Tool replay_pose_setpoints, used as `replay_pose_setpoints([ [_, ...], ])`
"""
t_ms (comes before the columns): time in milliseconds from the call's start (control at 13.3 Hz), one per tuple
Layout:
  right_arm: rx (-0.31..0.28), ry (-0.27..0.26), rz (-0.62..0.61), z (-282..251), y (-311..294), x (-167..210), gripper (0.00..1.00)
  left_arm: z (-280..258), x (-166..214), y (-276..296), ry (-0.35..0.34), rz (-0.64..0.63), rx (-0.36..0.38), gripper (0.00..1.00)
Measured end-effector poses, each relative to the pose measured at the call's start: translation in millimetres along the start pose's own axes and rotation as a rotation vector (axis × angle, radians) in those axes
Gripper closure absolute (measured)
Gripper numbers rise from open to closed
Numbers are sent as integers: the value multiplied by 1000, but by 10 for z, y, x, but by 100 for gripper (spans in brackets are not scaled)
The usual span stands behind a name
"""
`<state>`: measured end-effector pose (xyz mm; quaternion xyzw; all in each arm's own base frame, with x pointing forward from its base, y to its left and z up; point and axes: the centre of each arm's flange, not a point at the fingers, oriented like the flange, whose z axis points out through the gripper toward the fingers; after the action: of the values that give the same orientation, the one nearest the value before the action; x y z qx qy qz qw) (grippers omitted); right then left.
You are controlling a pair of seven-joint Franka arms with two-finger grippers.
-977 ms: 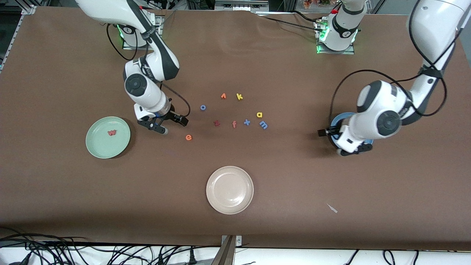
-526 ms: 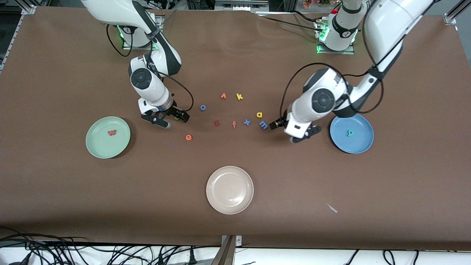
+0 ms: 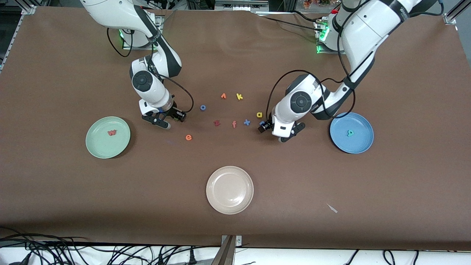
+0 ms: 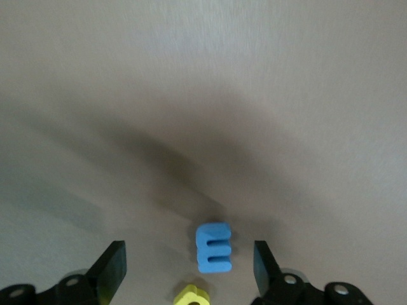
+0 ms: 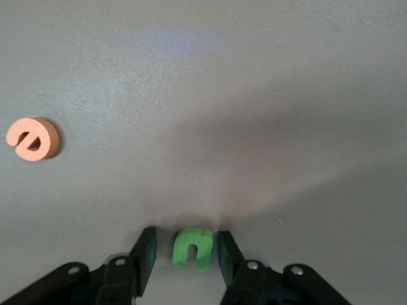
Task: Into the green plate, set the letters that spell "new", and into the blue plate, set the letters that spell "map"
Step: 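Grasp green n with the right gripper while the left gripper reaches blue E, then put n on green plate with the right gripper while the left gripper grasps E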
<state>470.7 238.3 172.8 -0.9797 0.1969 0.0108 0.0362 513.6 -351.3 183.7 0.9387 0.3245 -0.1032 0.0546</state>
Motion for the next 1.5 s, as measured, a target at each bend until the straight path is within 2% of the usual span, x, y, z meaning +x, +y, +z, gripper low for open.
replay_pose_setpoints([
  [75,2,1,0,-6,-4,2,59,31,-75,24,3,-5,4,14],
  [150,6,5,-1,-35,-16,7,71,53,-133,40,3,-5,7,18],
  [225,11,10,-3,-71,-30,11,73,71,-159,47,2,-4,9,19],
  [376,-4,-6,-2,-50,-41,21,73,101,-128,39,3,-10,6,22],
  [526,-39,-46,-7,-147,-117,119,73,129,-73,24,5,-19,3,22],
  [676,-79,-80,-55,-352,-97,404,73,169,-75,21,4,-19,6,25],
  [902,-125,-111,-187,-603,408,971,73,214,-119,39,13,-11,13,27],
  [1052,-138,-116,-278,-677,779,1234,73,193,-136,72,16,-16,8,41],
  [1127,-142,-118,-321,-699,922,1325,73,192,-137,75,17,-19,7,41],
  [1277,-160,-119,-398,-737,1161,1468,73,172,-136,88,19,-20,5,59],
  [1352,-175,-118,-435,-753,1291,1540,73,170,-135,90,19,-20,5,65],
  [1503,-214,-119,-512,-774,1559,1677,73,169,-133,88,19,-21,6,67],
])
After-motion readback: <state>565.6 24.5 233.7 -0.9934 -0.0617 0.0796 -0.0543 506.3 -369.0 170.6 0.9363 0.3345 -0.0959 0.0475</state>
